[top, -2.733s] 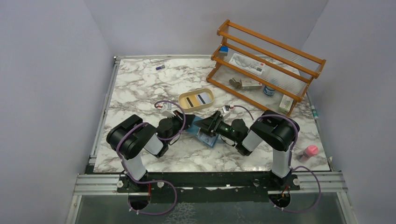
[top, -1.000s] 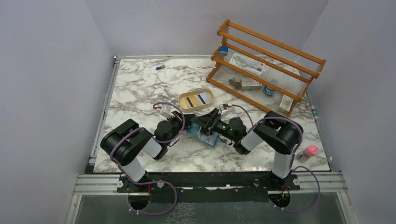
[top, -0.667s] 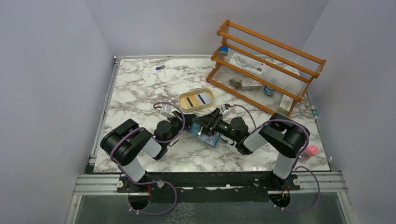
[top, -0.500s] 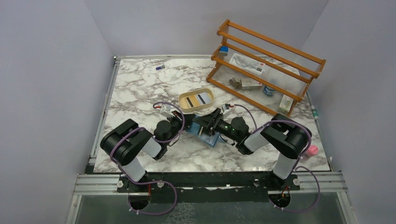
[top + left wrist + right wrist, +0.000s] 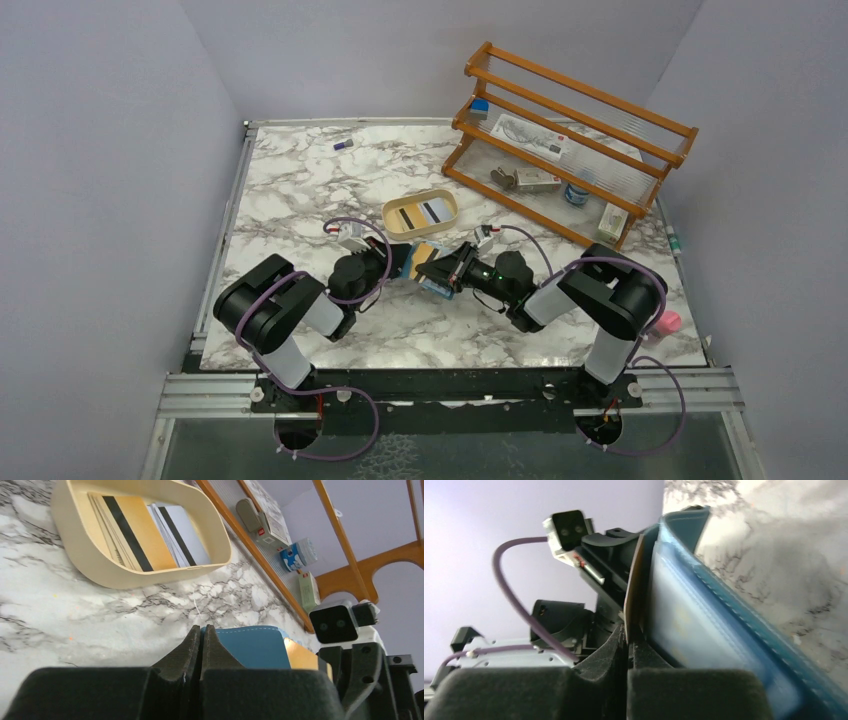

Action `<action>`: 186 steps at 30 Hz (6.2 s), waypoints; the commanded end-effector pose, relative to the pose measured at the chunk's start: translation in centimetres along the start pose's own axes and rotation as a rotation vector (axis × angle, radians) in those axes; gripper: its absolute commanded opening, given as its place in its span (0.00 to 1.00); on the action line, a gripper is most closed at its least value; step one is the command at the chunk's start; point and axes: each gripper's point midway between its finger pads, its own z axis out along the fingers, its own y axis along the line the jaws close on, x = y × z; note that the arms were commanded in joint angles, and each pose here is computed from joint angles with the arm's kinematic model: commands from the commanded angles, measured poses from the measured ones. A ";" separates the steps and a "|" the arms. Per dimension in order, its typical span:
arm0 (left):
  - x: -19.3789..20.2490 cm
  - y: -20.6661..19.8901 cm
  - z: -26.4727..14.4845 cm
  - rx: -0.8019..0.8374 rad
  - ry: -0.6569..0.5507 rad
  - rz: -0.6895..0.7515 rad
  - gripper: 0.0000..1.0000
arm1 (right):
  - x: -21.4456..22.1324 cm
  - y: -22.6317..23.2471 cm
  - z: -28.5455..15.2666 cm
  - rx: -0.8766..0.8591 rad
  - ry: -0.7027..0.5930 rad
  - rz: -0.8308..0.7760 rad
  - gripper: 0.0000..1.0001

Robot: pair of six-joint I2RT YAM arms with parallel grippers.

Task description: Take the credit cards out of the card holder

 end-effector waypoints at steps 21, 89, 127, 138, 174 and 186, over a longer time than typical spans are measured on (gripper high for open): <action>-0.3 2.4 -0.9 -0.098 0.030 0.114 0.00 | 2.6 -2.3 -0.8 0.126 0.214 -0.061 0.01; -1.5 5.2 -6.8 -0.226 -0.003 0.165 0.00 | -10.9 -11.2 11.9 0.513 0.517 -0.787 0.33; -1.7 5.5 -4.2 -0.352 -0.054 0.073 0.00 | -9.8 -4.1 -6.0 0.639 0.207 -0.743 0.66; -0.8 5.4 -3.2 -0.404 -0.091 0.000 0.00 | -6.6 -4.5 -8.7 0.624 0.208 -0.726 0.68; 0.1 5.6 -3.1 -0.614 -0.162 0.123 0.00 | -6.7 -11.0 -7.1 0.807 0.216 -0.759 0.79; 1.4 5.8 -2.8 -0.620 -0.132 0.123 0.00 | -5.4 -2.6 -5.8 0.477 0.168 -0.833 0.62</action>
